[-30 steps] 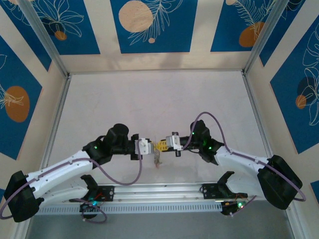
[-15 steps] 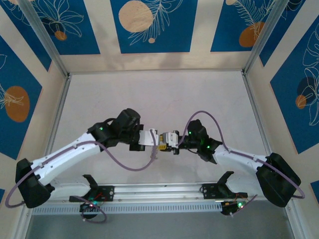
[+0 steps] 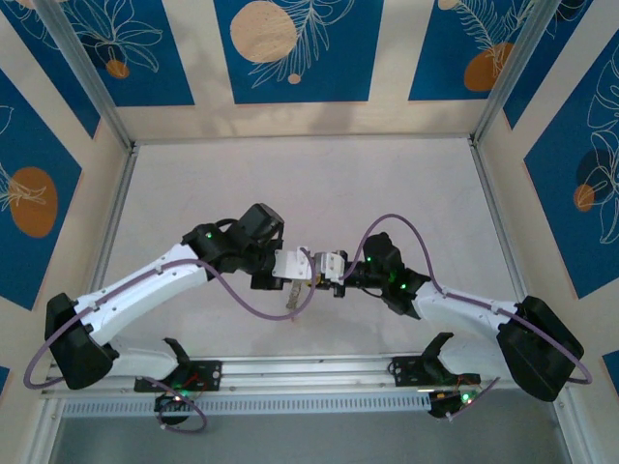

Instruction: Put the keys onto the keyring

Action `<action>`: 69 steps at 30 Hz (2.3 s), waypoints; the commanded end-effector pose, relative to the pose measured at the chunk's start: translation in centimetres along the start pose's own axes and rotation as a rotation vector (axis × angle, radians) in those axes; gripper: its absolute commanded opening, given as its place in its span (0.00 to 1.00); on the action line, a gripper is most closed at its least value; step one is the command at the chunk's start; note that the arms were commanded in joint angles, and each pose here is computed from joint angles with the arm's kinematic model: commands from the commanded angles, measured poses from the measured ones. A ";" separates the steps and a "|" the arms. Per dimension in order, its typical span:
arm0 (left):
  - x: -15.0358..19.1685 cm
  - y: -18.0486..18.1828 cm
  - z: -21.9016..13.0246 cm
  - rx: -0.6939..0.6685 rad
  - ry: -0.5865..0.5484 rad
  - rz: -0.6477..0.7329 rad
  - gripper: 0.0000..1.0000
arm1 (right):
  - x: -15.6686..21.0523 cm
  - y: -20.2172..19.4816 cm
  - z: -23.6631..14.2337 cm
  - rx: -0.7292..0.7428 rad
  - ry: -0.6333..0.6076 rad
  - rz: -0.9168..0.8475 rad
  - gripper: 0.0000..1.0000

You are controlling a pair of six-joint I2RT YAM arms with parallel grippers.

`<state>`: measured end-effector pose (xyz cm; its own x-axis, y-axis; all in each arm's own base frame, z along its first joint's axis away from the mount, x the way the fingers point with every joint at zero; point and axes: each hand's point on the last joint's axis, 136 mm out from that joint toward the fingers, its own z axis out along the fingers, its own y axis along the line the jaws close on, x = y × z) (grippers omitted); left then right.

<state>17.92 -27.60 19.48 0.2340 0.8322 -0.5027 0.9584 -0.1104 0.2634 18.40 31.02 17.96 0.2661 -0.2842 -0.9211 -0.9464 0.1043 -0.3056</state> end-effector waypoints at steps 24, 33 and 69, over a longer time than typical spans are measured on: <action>-2.2 -0.5 -0.2 0.020 -0.125 -0.060 0.00 | -1.1 1.1 -0.3 -0.042 -0.094 0.061 0.01; -1.2 -0.6 -0.9 -0.046 -0.166 -0.070 0.21 | -2.8 0.6 -1.6 -0.009 -0.220 0.083 0.00; -2.2 -1.3 -2.7 -0.110 -0.428 -0.099 0.27 | -4.9 1.1 -1.5 -0.061 -0.341 0.005 0.00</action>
<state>16.14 -27.47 22.68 0.2373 0.5570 -0.7959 0.9467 0.0512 0.3182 15.90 30.83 20.12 0.2389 -0.0213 -0.9708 -0.9699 0.0432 -0.2397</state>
